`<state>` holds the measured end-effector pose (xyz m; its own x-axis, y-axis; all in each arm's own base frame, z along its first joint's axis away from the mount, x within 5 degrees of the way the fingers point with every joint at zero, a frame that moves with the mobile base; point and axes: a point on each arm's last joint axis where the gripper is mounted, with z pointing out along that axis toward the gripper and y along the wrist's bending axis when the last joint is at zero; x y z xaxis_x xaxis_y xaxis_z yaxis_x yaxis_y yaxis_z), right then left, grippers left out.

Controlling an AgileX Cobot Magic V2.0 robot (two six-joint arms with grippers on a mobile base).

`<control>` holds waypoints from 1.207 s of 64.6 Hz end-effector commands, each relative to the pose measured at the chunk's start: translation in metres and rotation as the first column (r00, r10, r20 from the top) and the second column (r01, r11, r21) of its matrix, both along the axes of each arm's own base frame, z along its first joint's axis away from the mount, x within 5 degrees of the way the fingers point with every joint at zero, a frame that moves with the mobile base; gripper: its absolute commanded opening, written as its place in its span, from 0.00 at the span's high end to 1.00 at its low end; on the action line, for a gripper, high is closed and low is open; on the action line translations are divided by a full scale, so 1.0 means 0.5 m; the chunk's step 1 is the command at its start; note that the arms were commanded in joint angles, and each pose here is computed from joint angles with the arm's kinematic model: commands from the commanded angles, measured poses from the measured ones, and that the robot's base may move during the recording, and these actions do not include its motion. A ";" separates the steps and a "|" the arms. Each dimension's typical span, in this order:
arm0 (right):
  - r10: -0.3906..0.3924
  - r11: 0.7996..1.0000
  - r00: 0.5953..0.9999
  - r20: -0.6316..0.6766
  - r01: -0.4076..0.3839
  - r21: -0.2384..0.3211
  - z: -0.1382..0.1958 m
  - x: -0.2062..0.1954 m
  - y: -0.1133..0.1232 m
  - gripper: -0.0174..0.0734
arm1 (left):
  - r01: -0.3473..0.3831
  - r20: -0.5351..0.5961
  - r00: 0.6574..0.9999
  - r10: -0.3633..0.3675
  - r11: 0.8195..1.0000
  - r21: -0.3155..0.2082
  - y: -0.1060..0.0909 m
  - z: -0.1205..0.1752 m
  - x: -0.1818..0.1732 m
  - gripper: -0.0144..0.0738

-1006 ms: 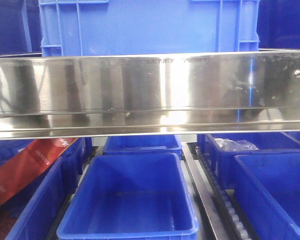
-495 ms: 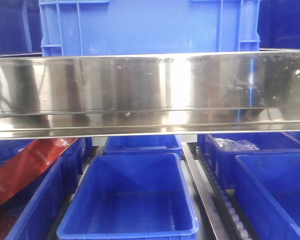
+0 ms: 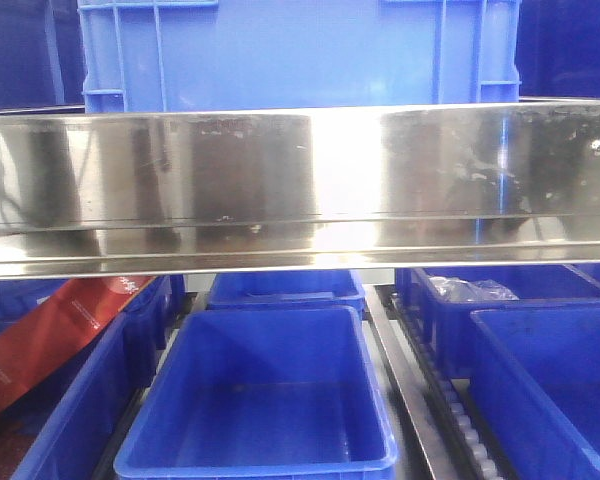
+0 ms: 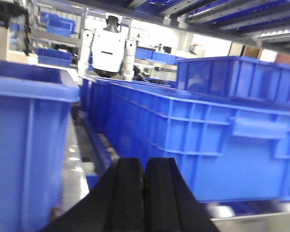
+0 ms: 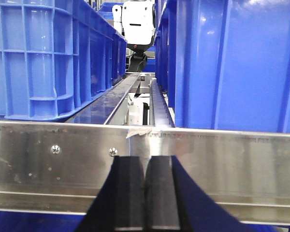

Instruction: Place valve from conveyor to right shelf box

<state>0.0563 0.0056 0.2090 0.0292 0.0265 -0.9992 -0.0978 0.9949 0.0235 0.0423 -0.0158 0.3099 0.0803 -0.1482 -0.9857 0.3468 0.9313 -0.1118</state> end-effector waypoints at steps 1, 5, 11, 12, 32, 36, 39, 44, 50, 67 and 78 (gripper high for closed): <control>-0.008 1.000 1.000 0.020 0.008 -0.009 0.002 0.000 -0.001 0.99 | -0.035 0.027 0.999 0.033 0.996 0.077 0.004 0.001 0.000 0.96; -0.008 1.000 1.000 0.020 0.008 -0.009 0.002 0.000 -0.001 0.99 | -0.052 0.011 0.999 0.051 0.993 0.106 0.006 -0.004 0.001 0.96; -0.008 1.000 1.000 0.020 0.008 -0.009 0.002 0.000 -0.001 0.99 | -0.097 -0.022 0.995 0.101 0.986 0.137 0.010 -0.014 0.004 0.96; -0.008 1.000 1.000 0.020 0.008 -0.009 0.002 0.000 -0.001 0.99 | -0.109 -0.026 0.993 0.114 0.985 0.137 0.011 -0.016 0.005 0.96; -0.008 1.000 1.000 0.020 0.008 -0.009 0.002 0.000 -0.001 0.99 | -0.325 0.066 0.945 0.319 0.940 0.106 0.028 -0.091 0.036 0.96; -0.008 1.000 1.000 0.020 0.008 -0.009 0.002 0.000 -0.001 0.99 | -0.334 0.073 0.942 0.328 0.937 0.102 0.029 -0.111 0.040 0.96; -0.008 1.000 1.000 0.020 0.008 -0.009 0.002 0.000 -0.001 0.99 | -0.332 0.091 0.942 0.324 0.939 0.085 0.028 -0.124 0.042 0.96; -0.008 1.000 1.000 0.020 0.008 -0.009 0.002 0.000 -0.001 0.99 | -0.318 0.102 0.945 0.312 0.947 0.051 0.027 -0.153 0.044 0.96; -0.008 1.000 1.000 0.020 0.008 -0.009 0.002 0.000 -0.001 0.99 | -0.300 0.126 0.947 0.295 0.954 0.019 0.024 -0.160 0.040 0.96; -0.008 1.000 1.000 0.020 0.008 -0.009 0.002 0.000 -0.001 0.99 | -0.284 0.039 0.958 0.283 0.958 0.033 0.025 -0.181 0.027 0.96; -0.008 1.000 1.000 0.020 0.008 -0.009 0.002 0.000 -0.001 0.99 | -0.275 -0.054 0.959 0.279 0.959 0.066 0.024 -0.200 0.028 0.96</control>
<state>0.0563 0.0056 0.2090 0.0297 0.0248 -0.9993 -0.0976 0.9950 0.0218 0.0568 -0.0030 0.2121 0.0751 -0.0586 -0.9955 0.0562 0.9969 -0.0545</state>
